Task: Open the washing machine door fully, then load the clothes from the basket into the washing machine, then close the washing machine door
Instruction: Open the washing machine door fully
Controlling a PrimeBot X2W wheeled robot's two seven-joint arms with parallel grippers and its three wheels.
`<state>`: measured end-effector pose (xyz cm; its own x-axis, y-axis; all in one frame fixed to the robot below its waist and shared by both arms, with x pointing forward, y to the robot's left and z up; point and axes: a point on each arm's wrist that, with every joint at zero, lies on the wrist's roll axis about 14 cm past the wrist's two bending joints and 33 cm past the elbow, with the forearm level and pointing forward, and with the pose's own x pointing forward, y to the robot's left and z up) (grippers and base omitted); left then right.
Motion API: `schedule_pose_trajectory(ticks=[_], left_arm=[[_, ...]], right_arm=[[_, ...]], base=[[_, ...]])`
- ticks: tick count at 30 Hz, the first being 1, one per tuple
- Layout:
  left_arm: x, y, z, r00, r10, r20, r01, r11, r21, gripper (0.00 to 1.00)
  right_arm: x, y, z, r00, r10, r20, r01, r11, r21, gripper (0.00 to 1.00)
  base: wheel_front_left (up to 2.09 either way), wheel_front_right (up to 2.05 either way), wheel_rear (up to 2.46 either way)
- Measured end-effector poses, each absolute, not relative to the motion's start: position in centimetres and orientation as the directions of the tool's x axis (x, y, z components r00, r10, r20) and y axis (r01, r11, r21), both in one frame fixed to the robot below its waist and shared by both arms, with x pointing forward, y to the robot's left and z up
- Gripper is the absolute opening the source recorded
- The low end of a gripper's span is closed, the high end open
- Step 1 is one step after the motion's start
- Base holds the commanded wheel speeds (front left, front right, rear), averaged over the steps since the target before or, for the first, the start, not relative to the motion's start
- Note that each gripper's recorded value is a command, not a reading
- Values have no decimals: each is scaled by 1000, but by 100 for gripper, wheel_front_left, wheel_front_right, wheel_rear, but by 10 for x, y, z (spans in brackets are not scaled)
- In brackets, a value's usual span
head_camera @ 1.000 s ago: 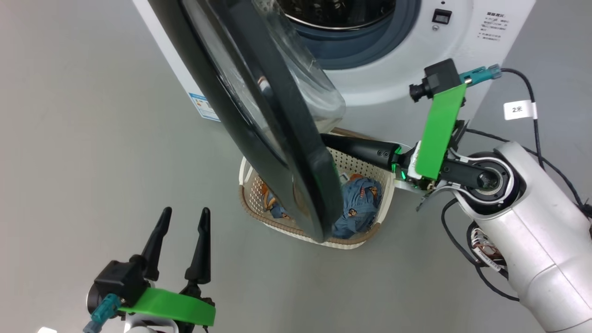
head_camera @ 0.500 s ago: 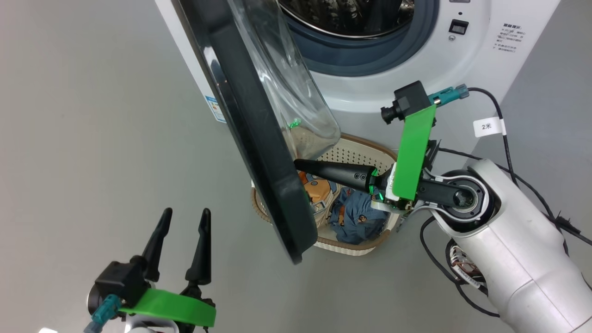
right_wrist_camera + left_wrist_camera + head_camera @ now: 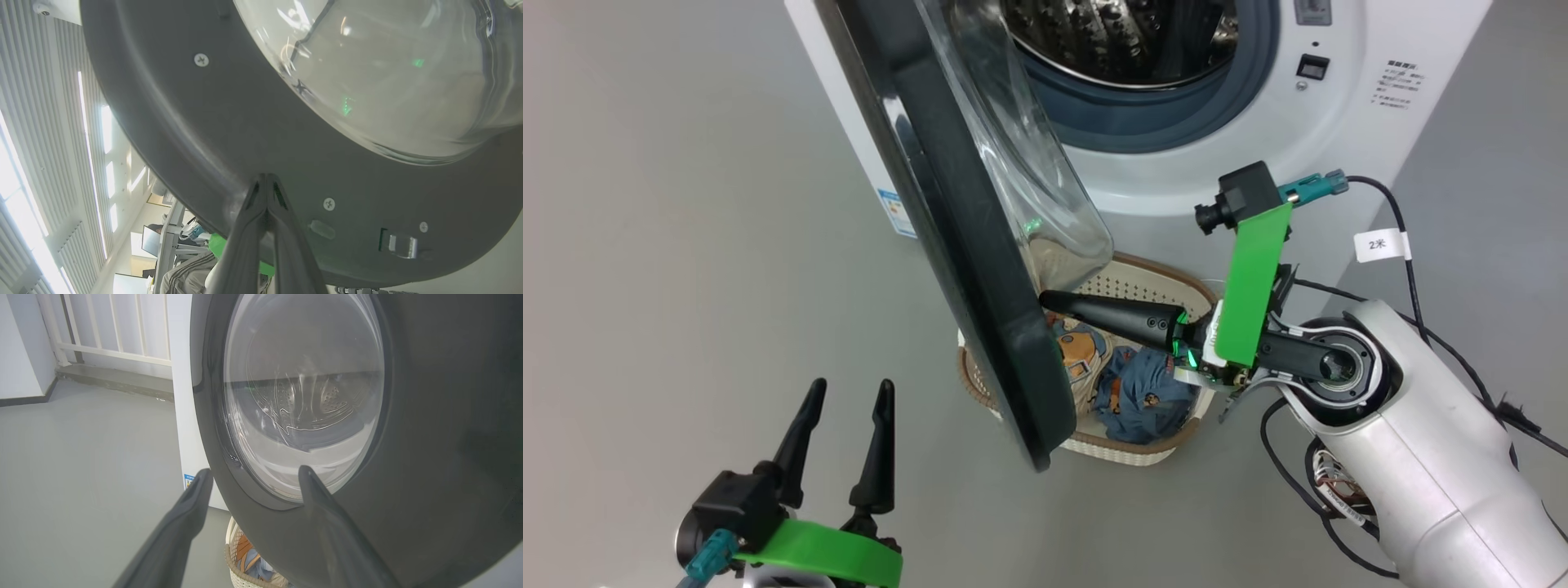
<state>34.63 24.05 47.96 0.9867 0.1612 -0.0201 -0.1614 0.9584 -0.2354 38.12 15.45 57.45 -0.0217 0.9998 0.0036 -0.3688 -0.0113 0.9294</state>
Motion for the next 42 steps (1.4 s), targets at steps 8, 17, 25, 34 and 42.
schedule_pose_trajectory(ticks=[8,17,25,34,42], left_arm=[[350,232,479,993,119,-21,-121,967,-225,100],[356,226,480,997,80,-14,-81,973,-215,100],[353,226,473,997,72,-31,-77,974,-213,100],[351,226,475,998,66,-21,-69,974,-217,100],[357,221,477,999,49,-11,-50,975,-218,100]], right_arm=[[391,131,573,98,995,15,-356,21,934,0],[407,85,562,294,956,-18,-357,127,925,69],[413,37,543,470,881,-51,-296,212,931,100],[417,-31,529,712,699,-62,-268,352,897,100],[417,-87,518,883,469,-22,-234,479,846,100]], base=[[0,0,0],[0,0,0],[0,0,0],[0,0,0],[0,0,0]])
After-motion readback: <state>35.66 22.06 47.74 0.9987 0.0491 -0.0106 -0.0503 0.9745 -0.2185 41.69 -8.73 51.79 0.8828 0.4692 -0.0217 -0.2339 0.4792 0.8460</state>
